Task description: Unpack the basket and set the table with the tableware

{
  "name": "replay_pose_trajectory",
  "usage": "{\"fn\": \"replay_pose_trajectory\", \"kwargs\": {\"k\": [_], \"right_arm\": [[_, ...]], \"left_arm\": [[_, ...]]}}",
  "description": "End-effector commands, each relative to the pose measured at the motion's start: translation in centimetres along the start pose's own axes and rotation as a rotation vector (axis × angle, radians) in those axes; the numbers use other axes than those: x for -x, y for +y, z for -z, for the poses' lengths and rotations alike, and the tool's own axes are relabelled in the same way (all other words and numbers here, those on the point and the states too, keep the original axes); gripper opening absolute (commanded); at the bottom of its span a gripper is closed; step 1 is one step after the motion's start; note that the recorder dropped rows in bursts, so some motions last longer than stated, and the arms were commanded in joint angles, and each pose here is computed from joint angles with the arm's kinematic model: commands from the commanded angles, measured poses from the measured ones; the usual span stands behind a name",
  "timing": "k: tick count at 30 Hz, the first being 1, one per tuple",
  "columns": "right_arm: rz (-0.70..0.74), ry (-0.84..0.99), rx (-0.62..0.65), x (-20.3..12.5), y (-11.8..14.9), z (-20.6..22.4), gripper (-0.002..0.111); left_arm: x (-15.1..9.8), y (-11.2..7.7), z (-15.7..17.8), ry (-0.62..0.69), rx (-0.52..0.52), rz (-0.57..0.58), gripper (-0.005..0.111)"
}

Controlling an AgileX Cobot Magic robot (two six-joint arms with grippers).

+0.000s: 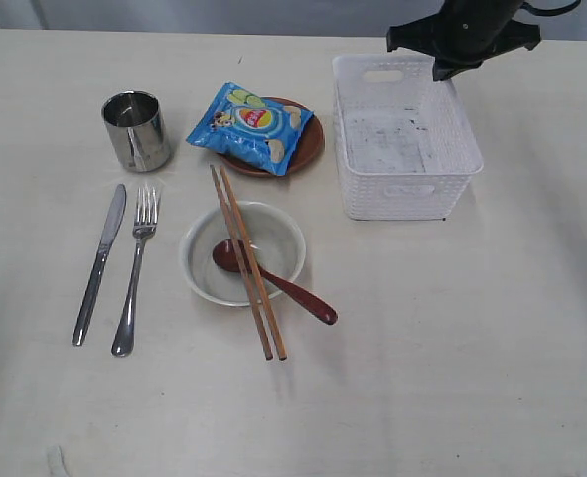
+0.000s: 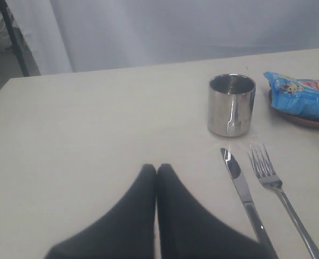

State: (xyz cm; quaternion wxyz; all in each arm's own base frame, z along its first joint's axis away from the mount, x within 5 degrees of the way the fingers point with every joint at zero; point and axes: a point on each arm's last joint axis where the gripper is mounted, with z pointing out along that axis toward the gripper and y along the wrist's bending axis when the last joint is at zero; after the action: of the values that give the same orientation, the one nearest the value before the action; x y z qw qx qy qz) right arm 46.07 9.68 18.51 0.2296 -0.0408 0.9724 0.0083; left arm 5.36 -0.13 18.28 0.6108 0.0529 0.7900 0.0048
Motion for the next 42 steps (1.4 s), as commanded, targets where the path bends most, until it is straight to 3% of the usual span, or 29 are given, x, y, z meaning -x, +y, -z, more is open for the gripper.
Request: {"fn": "replay_pose_trajectory", "kwargs": {"k": [1, 5, 10, 15, 20, 34, 42], "right_arm": [[-0.021, 0.009, -0.022, 0.1, -1.2, 0.1, 0.000], [-0.024, -0.002, 0.028, 0.2, -0.8, 0.1, 0.000], [0.029, 0.037, 0.174, -0.3, 2.1, 0.3, 0.000], [0.153, 0.148, 0.205, -2.3, 7.0, 0.9, 0.000], [0.214, 0.159, 0.186, -3.0, 9.0, 1.2, 0.000], [0.235, 0.150, 0.149, -3.0, 9.1, 1.8, 0.000], [0.221, 0.004, 0.099, -1.1, 7.7, 9.6, 0.000]], "left_arm": [[-0.1, 0.0, 0.0, -0.001, -0.006, 0.001, 0.000], [-0.1, 0.0, 0.0, -0.001, -0.006, 0.001, 0.000], [-0.1, 0.0, 0.0, -0.001, -0.006, 0.001, 0.000], [-0.1, 0.0, 0.0, -0.001, -0.006, 0.001, 0.000], [-0.1, 0.0, 0.0, -0.001, -0.006, 0.001, 0.000], [-0.1, 0.0, 0.0, -0.001, -0.006, 0.001, 0.000], [-0.1, 0.0, 0.0, -0.001, -0.006, 0.001, 0.000]]}}
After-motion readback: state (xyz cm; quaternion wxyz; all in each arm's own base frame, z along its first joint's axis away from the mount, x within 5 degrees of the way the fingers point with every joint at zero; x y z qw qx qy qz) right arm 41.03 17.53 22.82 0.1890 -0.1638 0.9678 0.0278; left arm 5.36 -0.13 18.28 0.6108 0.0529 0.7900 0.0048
